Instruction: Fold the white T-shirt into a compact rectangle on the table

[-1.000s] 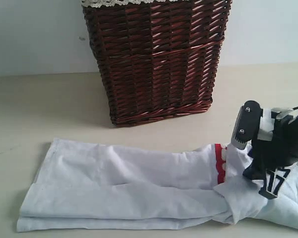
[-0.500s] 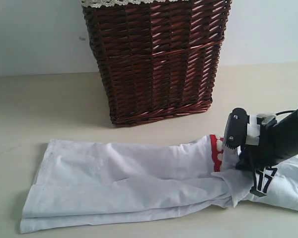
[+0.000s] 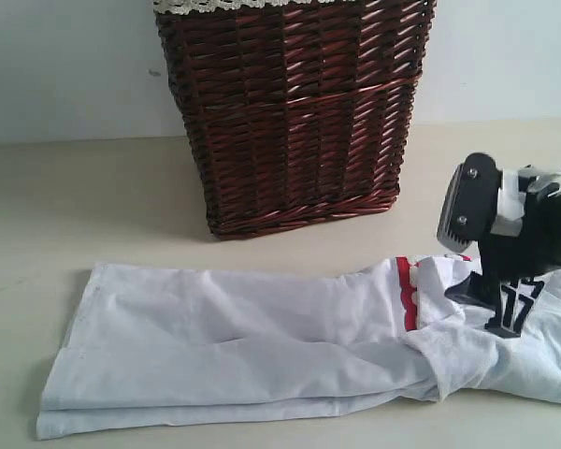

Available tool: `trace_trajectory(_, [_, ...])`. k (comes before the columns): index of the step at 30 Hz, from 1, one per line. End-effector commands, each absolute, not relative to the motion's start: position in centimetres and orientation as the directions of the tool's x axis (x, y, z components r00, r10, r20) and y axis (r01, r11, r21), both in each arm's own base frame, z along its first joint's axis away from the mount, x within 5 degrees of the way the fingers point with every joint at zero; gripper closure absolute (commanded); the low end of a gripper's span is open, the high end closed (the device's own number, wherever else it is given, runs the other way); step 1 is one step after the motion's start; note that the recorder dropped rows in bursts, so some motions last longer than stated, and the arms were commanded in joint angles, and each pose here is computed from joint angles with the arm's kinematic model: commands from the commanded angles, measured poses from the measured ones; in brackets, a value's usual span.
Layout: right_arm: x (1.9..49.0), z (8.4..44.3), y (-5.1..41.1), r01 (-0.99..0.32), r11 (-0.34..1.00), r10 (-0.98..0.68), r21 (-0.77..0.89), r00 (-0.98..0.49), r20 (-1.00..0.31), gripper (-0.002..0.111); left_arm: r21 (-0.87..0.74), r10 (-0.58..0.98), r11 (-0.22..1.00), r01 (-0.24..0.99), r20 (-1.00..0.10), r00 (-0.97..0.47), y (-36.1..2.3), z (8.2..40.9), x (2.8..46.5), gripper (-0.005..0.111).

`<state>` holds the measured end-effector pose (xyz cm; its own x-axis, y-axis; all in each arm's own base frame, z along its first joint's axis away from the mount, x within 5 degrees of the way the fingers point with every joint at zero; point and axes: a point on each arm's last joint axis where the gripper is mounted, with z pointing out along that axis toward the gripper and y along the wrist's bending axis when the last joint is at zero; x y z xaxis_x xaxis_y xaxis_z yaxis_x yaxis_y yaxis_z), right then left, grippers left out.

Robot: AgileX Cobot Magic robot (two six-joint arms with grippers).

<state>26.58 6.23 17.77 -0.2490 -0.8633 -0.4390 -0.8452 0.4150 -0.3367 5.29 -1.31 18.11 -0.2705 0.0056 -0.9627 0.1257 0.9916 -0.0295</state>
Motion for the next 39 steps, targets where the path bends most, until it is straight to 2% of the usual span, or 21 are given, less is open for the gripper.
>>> trace_trajectory(1, [25.9,20.4,6.2,-0.781,0.523,-0.792,-0.342,-0.297,-0.533,0.036,-0.028,0.005,0.992,0.126,-0.965,-0.261,-1.3,18.2,5.3,0.096])
trace_trajectory(13, [23.7,25.6,5.8,-0.690,0.572,-0.747,-0.444,-0.215,-0.629,0.036,-0.028,0.005,0.992,0.126,-0.965,-0.261,-1.3,18.2,5.3,0.096])
trace_trajectory(18, [23.4,26.4,5.7,-0.624,0.693,-0.640,-0.361,-0.301,-0.707,0.036,-0.028,0.005,0.992,0.126,-0.965,-0.261,-1.3,18.2,5.3,0.096])
trace_trajectory(21, [24.0,25.5,5.6,-0.557,0.801,-0.508,-0.220,-0.437,-0.742,0.036,-0.028,0.005,0.992,0.126,-0.965,-0.261,-1.3,18.2,5.3,0.096])
trace_trajectory(24, [24.6,24.0,5.5,-0.549,0.814,-0.506,-0.191,-0.507,-0.697,0.036,-0.028,0.005,0.992,0.126,-0.965,-0.261,-1.3,18.2,5.3,0.096])
trace_trajectory(27, [25.5,21.8,3.2,-0.403,0.911,-0.373,-0.091,-0.706,-0.602,0.036,-0.028,0.005,0.992,0.126,-0.965,-0.261,-1.3,18.2,5.3,0.096])
trace_trajectory(30, [25.7,20.1,-0.2,-0.318,0.946,-0.271,0.063,-0.882,-0.385,0.036,-0.028,0.005,0.992,0.126,-0.965,-0.261,-1.3,18.2,5.3,0.096])
trace_trajectory(32, [25.4,19.7,-2.0,-0.316,0.940,-0.268,0.127,-0.917,-0.295,0.036,-0.028,0.005,0.992,0.126,-0.965,-0.261,-1.3,18.2,5.3,0.096])
trace_trajectory(39, [24.5,19.7,-6.6,-0.271,0.946,-0.201,0.180,-0.922,-0.331,0.036,-0.028,0.005,0.992,0.126,-0.965,-0.261,-1.3,18.2,5.3,0.096])
